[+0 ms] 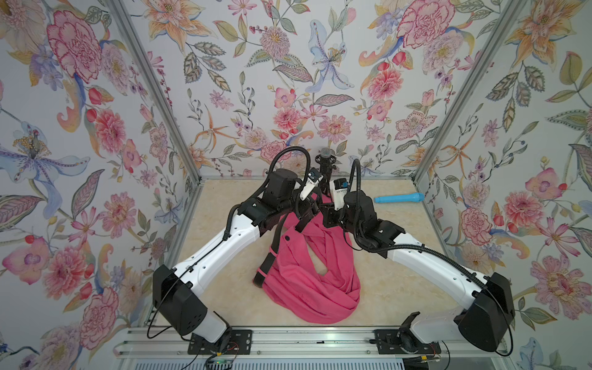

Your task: Remove the belt from the trousers

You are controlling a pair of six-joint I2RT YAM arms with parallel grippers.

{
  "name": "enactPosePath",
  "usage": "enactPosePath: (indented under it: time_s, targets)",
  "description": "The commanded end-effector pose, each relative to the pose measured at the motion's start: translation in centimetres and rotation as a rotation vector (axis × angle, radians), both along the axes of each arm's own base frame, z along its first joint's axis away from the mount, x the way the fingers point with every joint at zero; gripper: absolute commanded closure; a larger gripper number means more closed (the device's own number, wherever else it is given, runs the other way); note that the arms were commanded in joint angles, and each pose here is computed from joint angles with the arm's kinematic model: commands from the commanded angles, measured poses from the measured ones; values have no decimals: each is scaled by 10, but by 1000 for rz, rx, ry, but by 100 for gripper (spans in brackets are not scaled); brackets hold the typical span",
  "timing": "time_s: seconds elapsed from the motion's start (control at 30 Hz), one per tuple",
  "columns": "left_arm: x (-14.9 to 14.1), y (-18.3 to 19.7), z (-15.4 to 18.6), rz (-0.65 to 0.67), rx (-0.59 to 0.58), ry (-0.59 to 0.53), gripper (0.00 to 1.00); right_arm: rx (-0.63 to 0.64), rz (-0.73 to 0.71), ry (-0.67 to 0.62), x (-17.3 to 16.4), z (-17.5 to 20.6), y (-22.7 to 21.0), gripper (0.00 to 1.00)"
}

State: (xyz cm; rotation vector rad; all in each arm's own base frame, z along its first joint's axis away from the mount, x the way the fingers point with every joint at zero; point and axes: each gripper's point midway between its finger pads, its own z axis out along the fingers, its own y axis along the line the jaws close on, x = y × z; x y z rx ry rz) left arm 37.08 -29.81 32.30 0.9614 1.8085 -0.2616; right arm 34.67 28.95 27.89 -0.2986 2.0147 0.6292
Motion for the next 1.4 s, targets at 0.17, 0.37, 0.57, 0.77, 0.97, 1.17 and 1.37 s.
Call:
enactPosePath:
  time_s: [0.17, 0.37, 0.57, 0.77, 0.97, 1.17, 1.37]
  targets:
    - [-6, -10, 45, -45, -128, -46, 100, -10, -18, 36, 3, -16, 0, 95]
    - [-18, -21, 62, -115, -222, -34, 100, -4, -12, 44, 5, -23, 4, 92]
    - [-35, -31, 84, -194, -333, -11, 100, -1, -3, 46, 12, -28, 13, 92]
    - [-40, -35, 95, -218, -383, 17, 100, -2, 13, 48, 17, -32, 22, 90]
    - [-46, -37, 109, -242, -435, 18, 100, -6, 25, 59, 19, -38, 27, 89]
    - [-53, -34, 129, -261, -484, -8, 100, -17, 34, 80, 22, -49, 31, 88]
    - [-56, -30, 138, -265, -497, -27, 100, -21, 41, 104, 25, -62, 33, 86]
